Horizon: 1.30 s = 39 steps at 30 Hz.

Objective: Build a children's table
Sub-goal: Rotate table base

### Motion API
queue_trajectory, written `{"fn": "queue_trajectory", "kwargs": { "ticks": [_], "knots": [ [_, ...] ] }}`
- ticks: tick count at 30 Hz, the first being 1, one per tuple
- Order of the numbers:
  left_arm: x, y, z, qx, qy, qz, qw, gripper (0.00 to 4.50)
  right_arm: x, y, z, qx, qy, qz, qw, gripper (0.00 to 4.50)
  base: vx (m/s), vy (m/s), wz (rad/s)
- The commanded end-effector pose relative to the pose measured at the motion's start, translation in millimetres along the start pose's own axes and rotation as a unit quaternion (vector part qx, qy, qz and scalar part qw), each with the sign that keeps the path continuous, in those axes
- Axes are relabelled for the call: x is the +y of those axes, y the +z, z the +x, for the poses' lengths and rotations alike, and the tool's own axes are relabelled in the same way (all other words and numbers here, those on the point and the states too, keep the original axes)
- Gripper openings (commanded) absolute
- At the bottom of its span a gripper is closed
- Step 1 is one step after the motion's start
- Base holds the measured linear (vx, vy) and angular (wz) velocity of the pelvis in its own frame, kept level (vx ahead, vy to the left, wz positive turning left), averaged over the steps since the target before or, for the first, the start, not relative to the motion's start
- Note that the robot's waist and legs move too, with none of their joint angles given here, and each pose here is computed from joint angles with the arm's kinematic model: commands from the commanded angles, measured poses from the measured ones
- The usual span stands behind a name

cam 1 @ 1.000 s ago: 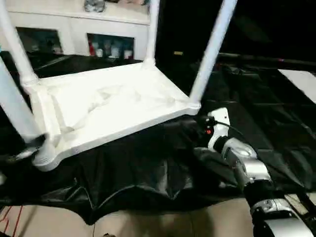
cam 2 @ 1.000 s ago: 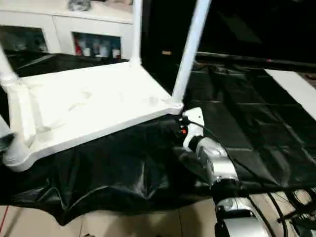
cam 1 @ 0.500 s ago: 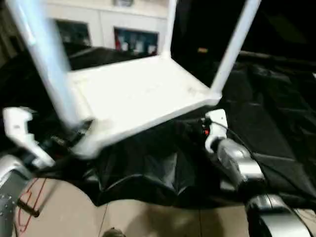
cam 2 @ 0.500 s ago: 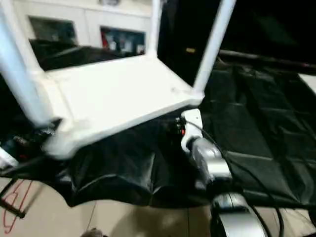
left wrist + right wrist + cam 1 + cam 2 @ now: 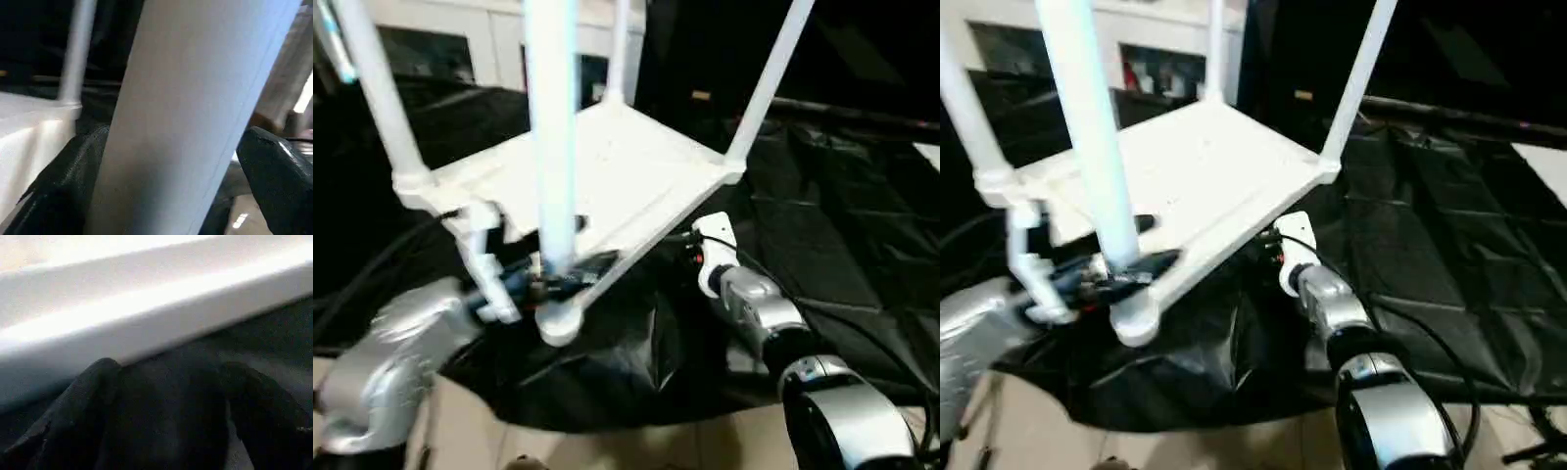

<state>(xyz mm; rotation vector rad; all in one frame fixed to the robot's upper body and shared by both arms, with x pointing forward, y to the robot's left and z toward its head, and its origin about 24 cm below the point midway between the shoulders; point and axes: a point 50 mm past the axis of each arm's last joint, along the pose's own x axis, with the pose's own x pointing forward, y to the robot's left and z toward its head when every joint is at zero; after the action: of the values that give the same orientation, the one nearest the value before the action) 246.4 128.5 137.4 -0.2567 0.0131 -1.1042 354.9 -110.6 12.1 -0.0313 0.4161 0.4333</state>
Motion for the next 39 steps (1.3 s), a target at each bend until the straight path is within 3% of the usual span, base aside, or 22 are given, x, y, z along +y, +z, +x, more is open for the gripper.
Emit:
{"fn": "queue_trajectory", "kwargs": {
  "ticks": [1,4,10,16,20,23,26,31,35,37,39],
  "knots": [
    [-12.4,-0.6,17.6,0.007,-0.055,0.002,0.998,4.46,5.1,9.2,3.3,-0.015,0.011,-0.007,1.000,3.70,0.000,0.000,0.00],
    [-23.2,-2.5,52.1,0.006,-0.125,0.004,0.992,4.46,11.7,13.9,6.3,-0.022,0.028,-0.008,0.999,3.70,0.000,0.000,0.00],
    [-21.3,-0.2,82.8,-0.005,-0.143,0.016,0.990,4.46,13.4,13.0,7.1,-0.020,0.028,-0.012,0.999,3.70,0.000,0.000,0.00],
    [19.2,-10.9,106.2,0.036,-0.013,0.096,0.995,4.46,3.1,7.7,3.1,-0.024,0.004,-0.005,1.000,3.70,0.000,0.000,0.00],
    [41.0,-11.8,109.8,0.056,0.047,0.135,0.988,4.46,-8.6,3.2,-2.7,-0.031,-0.015,0.000,0.999,3.70,0.000,0.000,0.00],
    [62.9,-9.9,108.7,0.055,0.111,0.160,0.979,4.46,-25.5,-3.3,-12.8,-0.046,-0.042,0.016,0.998,3.70,0.000,0.000,0.00],
    [70.9,-12.4,108.1,0.043,0.142,0.166,0.975,4.46,-36.3,-11.1,-22.8,-0.054,-0.053,0.019,0.997,3.70,0.000,0.000,0.00],
    [68.4,-22.8,109.2,0.028,0.154,0.156,0.975,4.46,-46.7,-19.5,-35.2,-0.061,-0.067,0.012,0.996,3.70,0.000,0.000,0.00],
    [50.9,-31.4,109.0,-0.023,0.123,0.119,0.985,4.46,-49.3,-21.0,-47.9,-0.077,-0.067,-0.005,0.995,3.70,0.000,0.000,0.00],
    [39.0,-35.2,98.7,-0.068,0.115,0.097,0.986,4.46,-48.6,-21.2,-58.2,-0.092,-0.084,-0.005,0.992,3.70,0.000,0.000,0.00],
    [36.5,-36.8,96.0,-0.073,0.113,0.092,0.987,4.46,-48.0,-21.8,-61.0,-0.095,-0.087,-0.006,0.992,3.70,0.000,0.000,0.00]
  ]
}}
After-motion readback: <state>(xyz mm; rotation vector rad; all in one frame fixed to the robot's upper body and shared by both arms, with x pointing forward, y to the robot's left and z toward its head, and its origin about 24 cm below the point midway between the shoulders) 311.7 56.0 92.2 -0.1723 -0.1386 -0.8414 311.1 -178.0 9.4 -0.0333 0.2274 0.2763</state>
